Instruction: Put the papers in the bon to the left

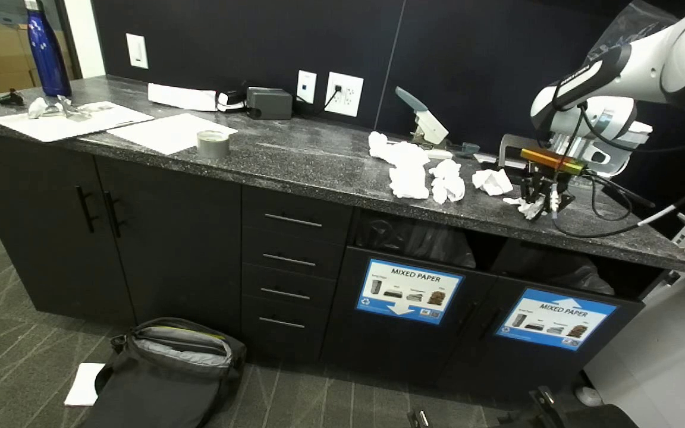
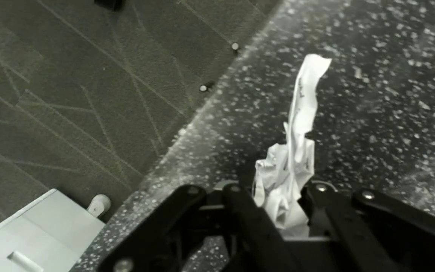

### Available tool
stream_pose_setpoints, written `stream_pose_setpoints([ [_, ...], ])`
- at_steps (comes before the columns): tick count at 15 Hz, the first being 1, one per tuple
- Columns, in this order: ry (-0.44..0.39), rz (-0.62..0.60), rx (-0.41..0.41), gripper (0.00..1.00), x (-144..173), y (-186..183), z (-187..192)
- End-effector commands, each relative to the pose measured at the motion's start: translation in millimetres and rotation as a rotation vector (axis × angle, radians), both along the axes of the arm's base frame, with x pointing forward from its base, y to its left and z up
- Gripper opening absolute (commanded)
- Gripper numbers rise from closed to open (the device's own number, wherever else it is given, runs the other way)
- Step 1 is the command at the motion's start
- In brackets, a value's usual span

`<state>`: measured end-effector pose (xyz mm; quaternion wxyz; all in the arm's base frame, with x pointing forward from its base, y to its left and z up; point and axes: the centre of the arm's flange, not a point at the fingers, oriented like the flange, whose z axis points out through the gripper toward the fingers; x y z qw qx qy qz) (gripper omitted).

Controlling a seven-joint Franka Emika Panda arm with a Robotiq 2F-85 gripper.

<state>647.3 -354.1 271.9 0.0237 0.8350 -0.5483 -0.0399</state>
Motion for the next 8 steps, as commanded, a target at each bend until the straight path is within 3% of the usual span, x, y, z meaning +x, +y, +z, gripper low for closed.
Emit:
stream_pose_setpoints([
  [1, 0.088, 0.141, -0.061, 0.12, -63.1, 30.8, 12.4],
  [4, 0.156, 0.292, -0.042, 0.12, -100.3, 50.3, 8.9],
  [8, 0.171, 0.506, 0.033, 0.11, -133.2, 83.2, -17.8],
])
